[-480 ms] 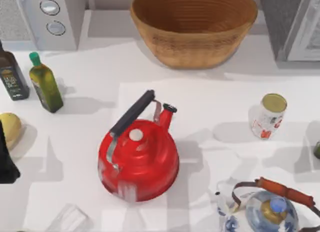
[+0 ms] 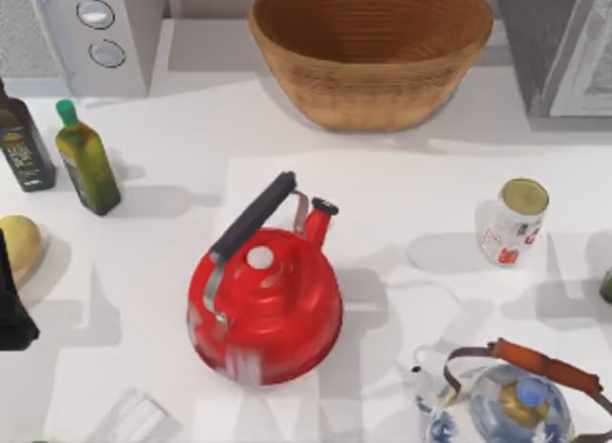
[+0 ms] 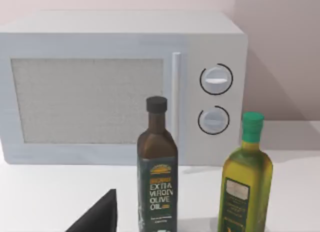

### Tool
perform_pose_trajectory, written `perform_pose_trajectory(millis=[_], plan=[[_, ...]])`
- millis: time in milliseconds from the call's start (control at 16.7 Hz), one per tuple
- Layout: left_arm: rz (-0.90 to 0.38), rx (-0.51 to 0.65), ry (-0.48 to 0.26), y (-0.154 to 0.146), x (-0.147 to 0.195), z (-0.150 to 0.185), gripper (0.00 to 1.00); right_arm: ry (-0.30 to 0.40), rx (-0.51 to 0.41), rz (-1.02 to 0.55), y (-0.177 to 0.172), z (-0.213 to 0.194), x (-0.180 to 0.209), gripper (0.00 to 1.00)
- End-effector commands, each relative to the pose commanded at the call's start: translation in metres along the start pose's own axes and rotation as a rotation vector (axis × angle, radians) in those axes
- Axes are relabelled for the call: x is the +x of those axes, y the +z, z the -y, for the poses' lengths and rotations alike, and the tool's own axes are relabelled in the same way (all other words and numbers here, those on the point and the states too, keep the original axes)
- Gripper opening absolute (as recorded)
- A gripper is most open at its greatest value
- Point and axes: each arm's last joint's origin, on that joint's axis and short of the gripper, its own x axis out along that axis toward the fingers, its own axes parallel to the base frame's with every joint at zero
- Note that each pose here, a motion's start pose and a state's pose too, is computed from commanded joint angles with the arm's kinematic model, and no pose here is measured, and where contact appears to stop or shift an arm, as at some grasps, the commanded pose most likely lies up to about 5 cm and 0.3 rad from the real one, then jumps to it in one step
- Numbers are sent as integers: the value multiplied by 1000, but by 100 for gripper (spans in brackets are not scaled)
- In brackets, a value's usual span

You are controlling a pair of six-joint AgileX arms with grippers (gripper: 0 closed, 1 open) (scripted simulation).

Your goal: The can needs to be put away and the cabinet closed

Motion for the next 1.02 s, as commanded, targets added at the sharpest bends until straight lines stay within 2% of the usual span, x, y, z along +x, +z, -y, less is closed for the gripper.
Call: perform_pose_trajectory(millis=[240,360,480,720,1020], plan=[[0,0,0,0,0,0,100,68,128,-29,23,-25,41,100],[0,0,0,0,0,0,100,74,163,-114,14,-42,70,100],[0,0,0,0,0,0,100,56,165,-222,-11,-61,95,100],[0,0,0,0,0,0,100,-24,82,-414,-75,-87,117,100],[0,0,0,0,0,0,100,-135,-81,-575,-131,-87,105,100]])
